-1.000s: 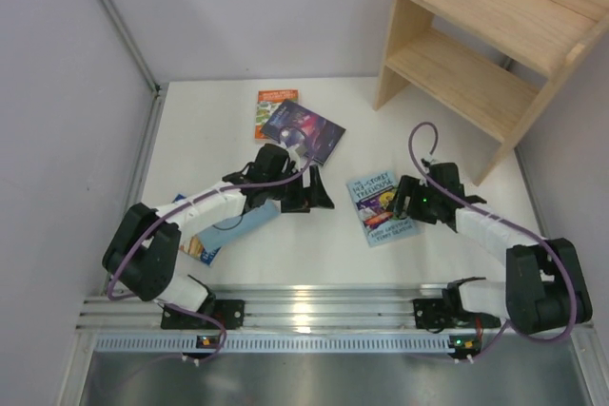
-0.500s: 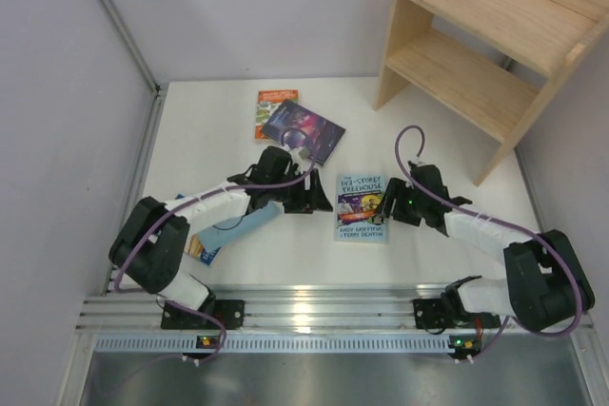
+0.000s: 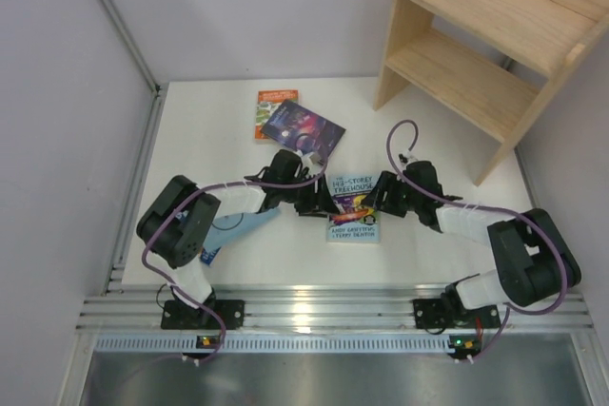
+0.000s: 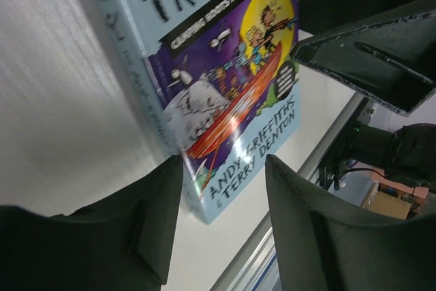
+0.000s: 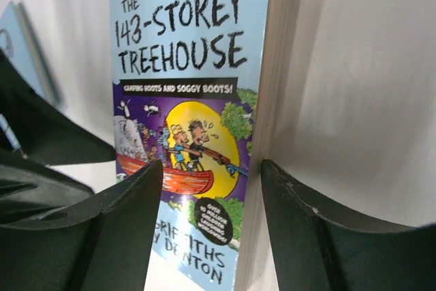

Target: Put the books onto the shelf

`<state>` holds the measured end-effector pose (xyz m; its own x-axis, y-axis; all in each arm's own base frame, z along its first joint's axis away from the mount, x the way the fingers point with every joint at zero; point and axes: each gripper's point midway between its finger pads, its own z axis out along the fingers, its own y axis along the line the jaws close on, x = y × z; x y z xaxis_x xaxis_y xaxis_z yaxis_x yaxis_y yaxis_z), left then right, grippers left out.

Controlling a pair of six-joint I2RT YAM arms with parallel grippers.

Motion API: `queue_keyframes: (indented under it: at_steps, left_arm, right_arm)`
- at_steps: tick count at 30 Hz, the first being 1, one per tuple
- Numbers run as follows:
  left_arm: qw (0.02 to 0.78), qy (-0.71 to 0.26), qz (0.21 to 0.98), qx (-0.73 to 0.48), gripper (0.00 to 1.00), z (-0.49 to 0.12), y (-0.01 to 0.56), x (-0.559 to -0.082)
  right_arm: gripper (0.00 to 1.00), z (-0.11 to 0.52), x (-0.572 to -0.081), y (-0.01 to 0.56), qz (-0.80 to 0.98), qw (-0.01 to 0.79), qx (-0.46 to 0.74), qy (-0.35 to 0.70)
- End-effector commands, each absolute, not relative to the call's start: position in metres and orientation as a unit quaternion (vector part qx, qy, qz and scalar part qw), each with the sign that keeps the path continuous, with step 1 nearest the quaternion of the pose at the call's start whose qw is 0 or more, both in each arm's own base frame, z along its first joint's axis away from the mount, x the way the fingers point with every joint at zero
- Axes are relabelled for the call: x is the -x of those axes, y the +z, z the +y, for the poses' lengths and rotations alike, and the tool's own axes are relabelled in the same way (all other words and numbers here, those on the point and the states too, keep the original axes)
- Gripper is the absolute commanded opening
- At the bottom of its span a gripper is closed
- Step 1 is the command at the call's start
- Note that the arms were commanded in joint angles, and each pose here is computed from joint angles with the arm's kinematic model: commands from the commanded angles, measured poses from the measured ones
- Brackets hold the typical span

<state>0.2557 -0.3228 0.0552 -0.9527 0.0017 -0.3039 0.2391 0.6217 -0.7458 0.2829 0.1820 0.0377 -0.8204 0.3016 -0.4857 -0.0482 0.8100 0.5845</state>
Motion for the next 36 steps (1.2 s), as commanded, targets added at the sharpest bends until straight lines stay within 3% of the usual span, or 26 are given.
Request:
queue_keyframes:
  at_steps: [1,7,14,17,19,20,21,22,24,28,36]
  left_arm:
    - [0.147,-0.485,0.857,-0.093,0.56,-0.338,0.07,-0.255]
    - [0.134,-0.477,0.864,-0.09,0.44,-0.33,0.056,-0.243]
    - [0.124,-0.474,0.867,-0.095,0.42,-0.325,0.054,-0.233]
    - [0.127,-0.467,0.869,-0.1,0.43,-0.324,0.055,-0.234]
    - [0.129,-0.458,0.874,-0.097,0.43,-0.32,0.055,-0.234]
    - [0.132,-0.45,0.878,-0.099,0.44,-0.318,0.054,-0.234]
    - [0.129,-0.441,0.883,-0.095,0.48,-0.314,0.056,-0.233]
    - [0.134,-0.424,0.891,-0.089,0.52,-0.31,0.053,-0.235]
    - [0.145,-0.409,0.896,-0.089,0.63,-0.306,0.059,-0.24]
    - [0.144,-0.392,0.904,-0.094,0.73,-0.297,0.069,-0.233]
    - [0.164,-0.457,0.869,-0.094,0.84,-0.301,0.114,-0.221]
  right_arm:
    - [0.59,0.218,-0.28,0.065,0.863,0.299,-0.028,0.407]
    - [0.55,0.223,-0.271,0.066,0.851,0.284,-0.031,0.44]
    - [0.47,0.232,-0.263,0.076,0.827,0.28,-0.022,0.487]
    - [0.4,0.226,-0.257,0.064,0.838,0.272,-0.036,0.472]
    - [0.25,0.222,-0.255,0.061,0.844,0.274,-0.039,0.46]
    - [0.19,0.219,-0.254,0.057,0.849,0.269,-0.045,0.452]
    - [0.04,0.218,-0.254,0.06,0.85,0.273,-0.043,0.449]
    - [0.0,0.217,-0.257,0.064,0.849,0.278,-0.041,0.447]
    - [0.0,0.217,-0.257,0.075,0.846,0.282,-0.037,0.451]
    - [0.0,0.222,-0.253,0.109,0.821,0.302,-0.031,0.483]
    - [0.0,0.228,-0.237,0.174,0.778,0.324,0.0,0.538]
